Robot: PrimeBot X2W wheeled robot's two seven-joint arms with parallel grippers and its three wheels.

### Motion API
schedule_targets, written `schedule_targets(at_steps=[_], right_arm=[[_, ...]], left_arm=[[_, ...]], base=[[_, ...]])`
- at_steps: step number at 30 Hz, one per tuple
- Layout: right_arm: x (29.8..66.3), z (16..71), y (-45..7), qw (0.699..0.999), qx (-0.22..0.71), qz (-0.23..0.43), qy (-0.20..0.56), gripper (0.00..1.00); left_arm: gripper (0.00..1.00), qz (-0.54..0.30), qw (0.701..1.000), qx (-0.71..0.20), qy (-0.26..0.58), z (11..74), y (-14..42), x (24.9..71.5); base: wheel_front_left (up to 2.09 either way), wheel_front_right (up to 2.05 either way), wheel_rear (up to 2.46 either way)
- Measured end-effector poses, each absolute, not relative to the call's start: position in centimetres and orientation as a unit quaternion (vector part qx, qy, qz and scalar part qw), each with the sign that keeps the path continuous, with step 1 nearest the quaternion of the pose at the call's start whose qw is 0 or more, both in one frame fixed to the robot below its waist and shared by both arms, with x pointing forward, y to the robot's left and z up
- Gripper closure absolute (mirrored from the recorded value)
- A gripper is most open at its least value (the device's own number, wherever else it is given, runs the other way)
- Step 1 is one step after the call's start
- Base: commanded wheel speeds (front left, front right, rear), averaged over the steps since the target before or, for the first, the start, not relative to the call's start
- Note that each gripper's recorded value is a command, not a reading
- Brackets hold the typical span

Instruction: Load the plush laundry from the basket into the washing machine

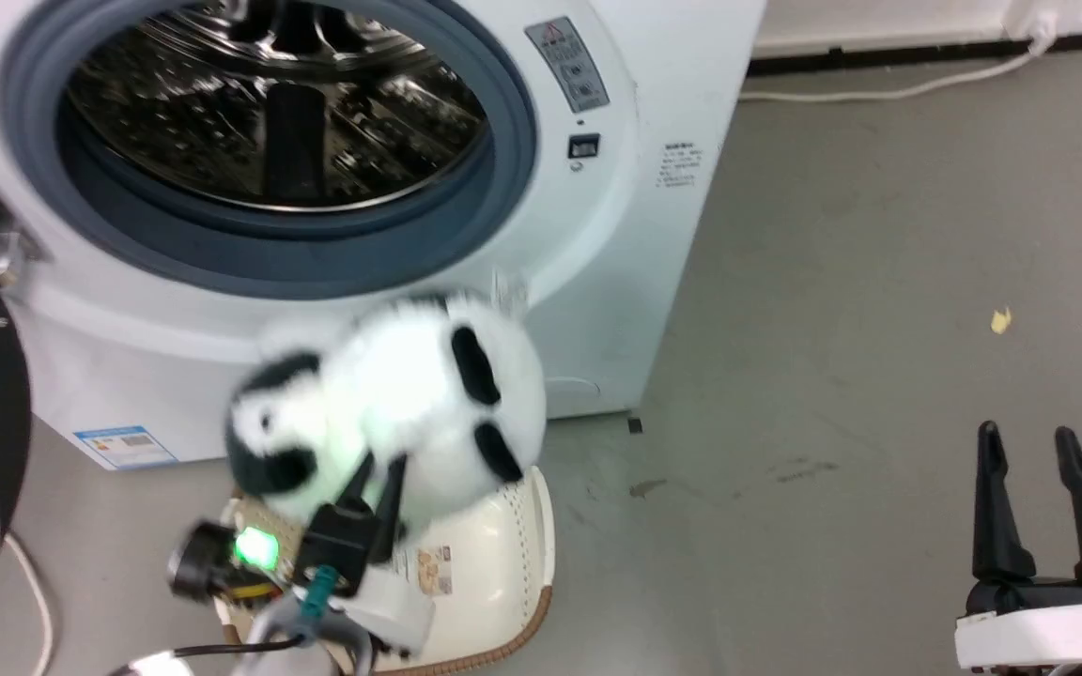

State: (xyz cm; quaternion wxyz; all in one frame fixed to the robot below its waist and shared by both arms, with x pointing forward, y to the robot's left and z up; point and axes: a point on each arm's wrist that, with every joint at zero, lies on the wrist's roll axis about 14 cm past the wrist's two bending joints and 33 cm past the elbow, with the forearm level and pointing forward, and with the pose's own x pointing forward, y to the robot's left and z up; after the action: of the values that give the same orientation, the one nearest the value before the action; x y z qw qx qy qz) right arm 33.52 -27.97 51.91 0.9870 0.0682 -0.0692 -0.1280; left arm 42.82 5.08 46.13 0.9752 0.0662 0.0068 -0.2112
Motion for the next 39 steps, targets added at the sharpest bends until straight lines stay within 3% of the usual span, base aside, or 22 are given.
schedule_targets(at_steps=[8,16,28,39], right_arm=[[33.9,49.8,-28.6,0.987,0.064,-0.142,-0.034,0.0],[36.4,47.7,-29.1,0.986,0.076,-0.15,-0.008,0.0],[37.5,42.4,-30.8,0.976,0.086,-0.187,0.066,0.0],[36.5,40.6,-32.4,0.968,0.071,-0.217,0.102,0.0]], left_arm=[[1.0,-0.198,0.973,0.068,-0.097,51.7,5.6,48.6],[1.0,-0.194,0.965,0.106,-0.141,55.1,5.8,59.0],[1.0,-0.191,0.964,0.184,-0.023,48.1,4.4,73.2],[1.0,-0.18,0.954,0.222,0.094,39.2,4.2,77.6]], base=[[0.0,0.0,0.0],[0.0,0.0,0.0],[0.0,0.0,0.0],[0.0,0.0,0.0]])
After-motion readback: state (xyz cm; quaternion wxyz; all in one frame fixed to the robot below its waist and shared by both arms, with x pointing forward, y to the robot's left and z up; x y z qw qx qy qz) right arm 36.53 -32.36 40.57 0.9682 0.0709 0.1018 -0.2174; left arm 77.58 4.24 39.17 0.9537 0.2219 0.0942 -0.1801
